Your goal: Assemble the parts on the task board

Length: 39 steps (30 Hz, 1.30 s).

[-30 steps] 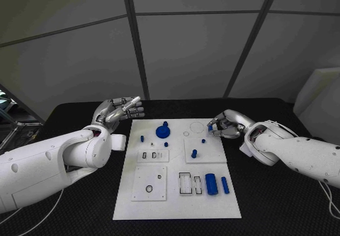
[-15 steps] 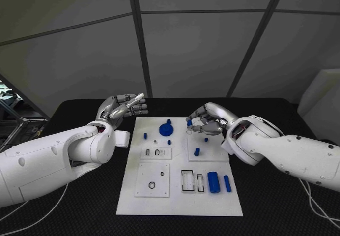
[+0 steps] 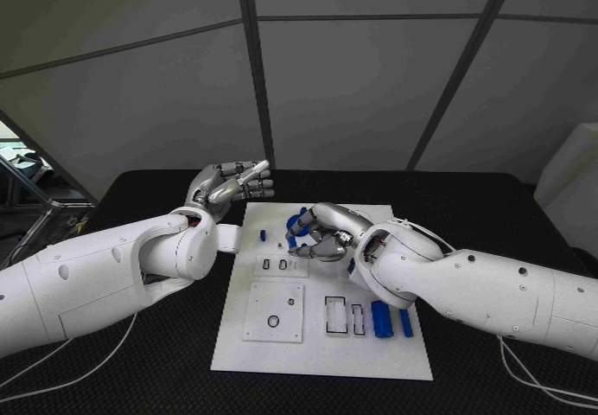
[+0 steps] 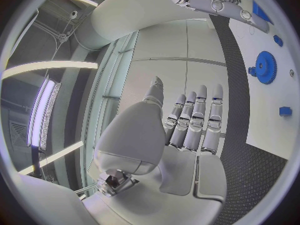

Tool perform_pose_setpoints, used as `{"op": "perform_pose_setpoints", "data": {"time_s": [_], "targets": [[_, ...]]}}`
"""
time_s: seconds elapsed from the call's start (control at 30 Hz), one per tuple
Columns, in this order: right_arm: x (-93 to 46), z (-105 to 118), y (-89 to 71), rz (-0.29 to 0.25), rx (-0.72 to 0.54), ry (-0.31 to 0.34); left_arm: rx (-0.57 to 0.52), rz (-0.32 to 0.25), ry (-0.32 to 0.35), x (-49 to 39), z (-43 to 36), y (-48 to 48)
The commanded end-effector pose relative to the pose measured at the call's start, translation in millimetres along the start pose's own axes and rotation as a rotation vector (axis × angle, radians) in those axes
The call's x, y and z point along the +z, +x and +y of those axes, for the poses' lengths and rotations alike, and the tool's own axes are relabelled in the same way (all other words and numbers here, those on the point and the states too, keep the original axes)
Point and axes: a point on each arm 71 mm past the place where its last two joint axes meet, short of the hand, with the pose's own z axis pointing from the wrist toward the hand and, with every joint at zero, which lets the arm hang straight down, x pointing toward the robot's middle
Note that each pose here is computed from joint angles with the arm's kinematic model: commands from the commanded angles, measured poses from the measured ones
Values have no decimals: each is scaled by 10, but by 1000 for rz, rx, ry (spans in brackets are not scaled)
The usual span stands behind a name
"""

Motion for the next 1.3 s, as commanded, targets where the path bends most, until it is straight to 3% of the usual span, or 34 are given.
{"op": "perform_pose_setpoints", "data": {"time_s": [0.03,0.5,1.3], "targets": [[26,-5,98,52,-66,32,0,11,3,11,-8,26],[84,-14,358,97,-114,53,-2,15,2,17,-3,41],[127,-124,391,105,-169,77,-1,13,1,11,-6,24]]}}
